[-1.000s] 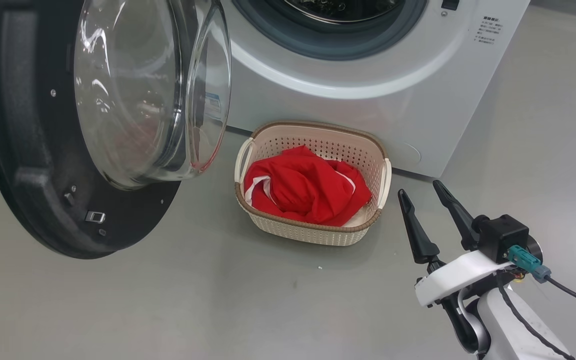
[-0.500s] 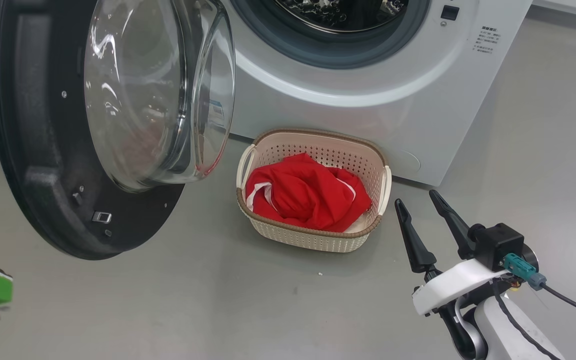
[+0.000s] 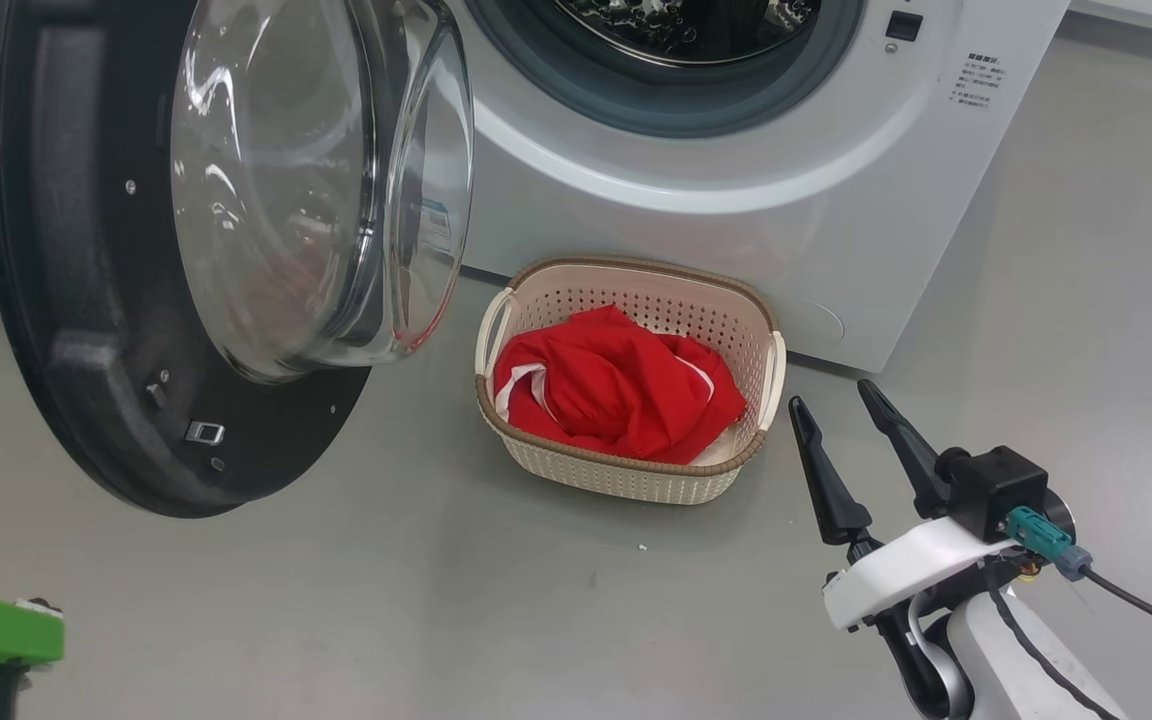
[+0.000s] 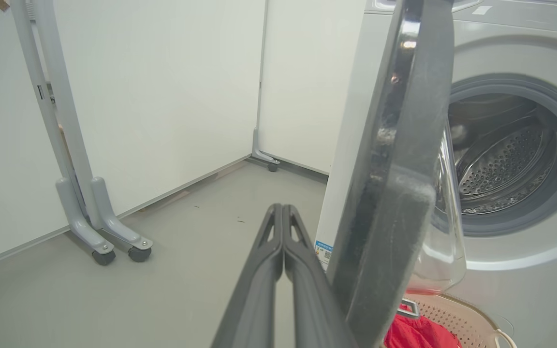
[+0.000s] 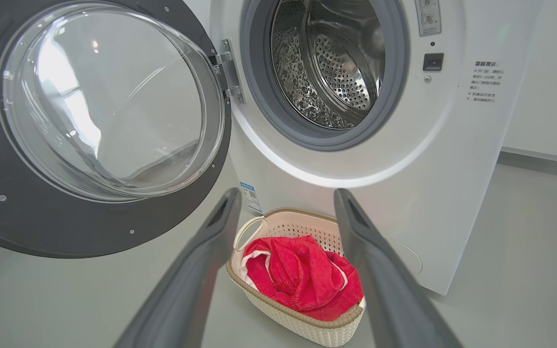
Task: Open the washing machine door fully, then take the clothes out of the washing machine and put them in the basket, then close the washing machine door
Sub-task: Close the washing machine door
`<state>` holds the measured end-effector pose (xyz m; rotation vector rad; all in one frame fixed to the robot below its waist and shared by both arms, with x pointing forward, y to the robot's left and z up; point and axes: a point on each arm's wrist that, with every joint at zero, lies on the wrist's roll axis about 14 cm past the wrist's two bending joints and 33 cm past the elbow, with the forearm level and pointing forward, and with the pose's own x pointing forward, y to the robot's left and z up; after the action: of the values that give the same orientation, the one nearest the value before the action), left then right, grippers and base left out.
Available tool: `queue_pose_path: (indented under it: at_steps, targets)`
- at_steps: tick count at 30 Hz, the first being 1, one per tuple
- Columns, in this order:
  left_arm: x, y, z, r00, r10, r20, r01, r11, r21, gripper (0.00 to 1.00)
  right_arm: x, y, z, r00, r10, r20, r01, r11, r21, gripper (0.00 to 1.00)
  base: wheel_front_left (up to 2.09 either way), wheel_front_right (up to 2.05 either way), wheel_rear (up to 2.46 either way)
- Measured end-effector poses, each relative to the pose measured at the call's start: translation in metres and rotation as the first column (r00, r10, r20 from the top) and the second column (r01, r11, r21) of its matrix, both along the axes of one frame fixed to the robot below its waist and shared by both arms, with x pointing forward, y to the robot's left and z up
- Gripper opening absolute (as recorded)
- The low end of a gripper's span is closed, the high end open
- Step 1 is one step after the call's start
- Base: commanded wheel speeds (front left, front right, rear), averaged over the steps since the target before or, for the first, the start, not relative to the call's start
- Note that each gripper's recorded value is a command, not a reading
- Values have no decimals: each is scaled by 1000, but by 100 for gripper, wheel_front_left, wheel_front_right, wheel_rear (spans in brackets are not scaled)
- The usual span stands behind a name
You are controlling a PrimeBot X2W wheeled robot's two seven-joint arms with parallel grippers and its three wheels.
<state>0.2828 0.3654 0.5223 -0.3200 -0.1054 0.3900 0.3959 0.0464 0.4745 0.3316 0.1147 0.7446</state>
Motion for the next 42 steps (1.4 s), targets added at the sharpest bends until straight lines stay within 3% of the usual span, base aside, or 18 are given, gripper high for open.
queue_pose_path:
  at_steps: [4,5,6,42]
  targets:
    - [0,-4,-4,1000,-5,1,5,1000,5,3,1,0,0,1000,-2,-1,2,1000,0,100,0,0,0]
    - [0,-4,-6,1000,-6,-5,6,1000,6,41,1,-1,0,1000,-3,-1,3,1000,1,100,0,0,0]
    - [0,-4,-7,1000,-3,-6,3,1000,10,100,1,-1,0,1000,-3,0,3,1000,1,100,0,0,0]
    - [-12,-3,-46,994,14,-111,-17,999,-28,100,-2,-3,0,1000,-10,-5,10,1000,2,100,0,0,0]
